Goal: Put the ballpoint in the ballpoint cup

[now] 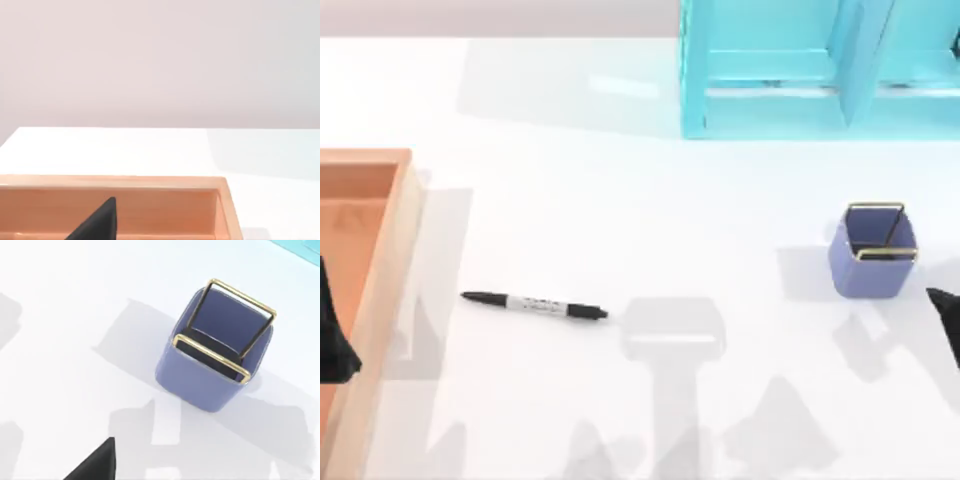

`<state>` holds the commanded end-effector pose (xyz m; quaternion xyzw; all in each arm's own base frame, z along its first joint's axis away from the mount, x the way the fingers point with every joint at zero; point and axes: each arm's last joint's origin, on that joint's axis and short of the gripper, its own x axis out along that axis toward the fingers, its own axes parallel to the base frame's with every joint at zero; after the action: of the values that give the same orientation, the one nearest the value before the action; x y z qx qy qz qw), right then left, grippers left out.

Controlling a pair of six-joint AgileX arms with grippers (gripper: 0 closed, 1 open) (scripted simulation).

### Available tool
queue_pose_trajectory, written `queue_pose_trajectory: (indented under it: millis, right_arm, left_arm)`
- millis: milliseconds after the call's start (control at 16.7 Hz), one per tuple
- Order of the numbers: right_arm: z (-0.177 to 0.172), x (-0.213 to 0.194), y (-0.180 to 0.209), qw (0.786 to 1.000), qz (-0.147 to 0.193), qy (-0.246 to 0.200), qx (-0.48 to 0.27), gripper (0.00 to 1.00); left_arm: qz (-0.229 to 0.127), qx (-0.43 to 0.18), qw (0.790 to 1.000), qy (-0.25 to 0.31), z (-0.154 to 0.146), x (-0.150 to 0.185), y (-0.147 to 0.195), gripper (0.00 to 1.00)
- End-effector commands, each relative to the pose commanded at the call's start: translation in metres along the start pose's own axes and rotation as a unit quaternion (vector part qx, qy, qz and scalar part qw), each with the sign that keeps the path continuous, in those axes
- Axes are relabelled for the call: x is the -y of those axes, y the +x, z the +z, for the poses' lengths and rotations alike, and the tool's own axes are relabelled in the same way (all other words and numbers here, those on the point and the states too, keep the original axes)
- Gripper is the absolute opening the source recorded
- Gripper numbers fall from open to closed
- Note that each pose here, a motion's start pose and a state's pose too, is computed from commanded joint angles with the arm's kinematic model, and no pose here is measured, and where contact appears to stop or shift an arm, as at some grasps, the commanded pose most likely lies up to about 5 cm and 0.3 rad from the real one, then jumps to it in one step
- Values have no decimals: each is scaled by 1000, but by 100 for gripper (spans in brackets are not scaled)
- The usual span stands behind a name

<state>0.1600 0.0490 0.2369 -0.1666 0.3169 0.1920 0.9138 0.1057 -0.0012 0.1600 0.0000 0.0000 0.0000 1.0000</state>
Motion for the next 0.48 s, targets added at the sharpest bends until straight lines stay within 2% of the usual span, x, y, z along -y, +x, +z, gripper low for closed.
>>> queue_pose_trajectory:
  millis: [240, 480]
  right_arm:
    - [87, -11, 21, 990, 82, -87, -68, 100]
    - [171, -45, 61, 968, 153, -168, -108, 100]
  left_arm:
    - [0, 0, 1000, 0, 0, 0, 0, 100]
    - [0, 0, 1000, 0, 0, 0, 0, 100]
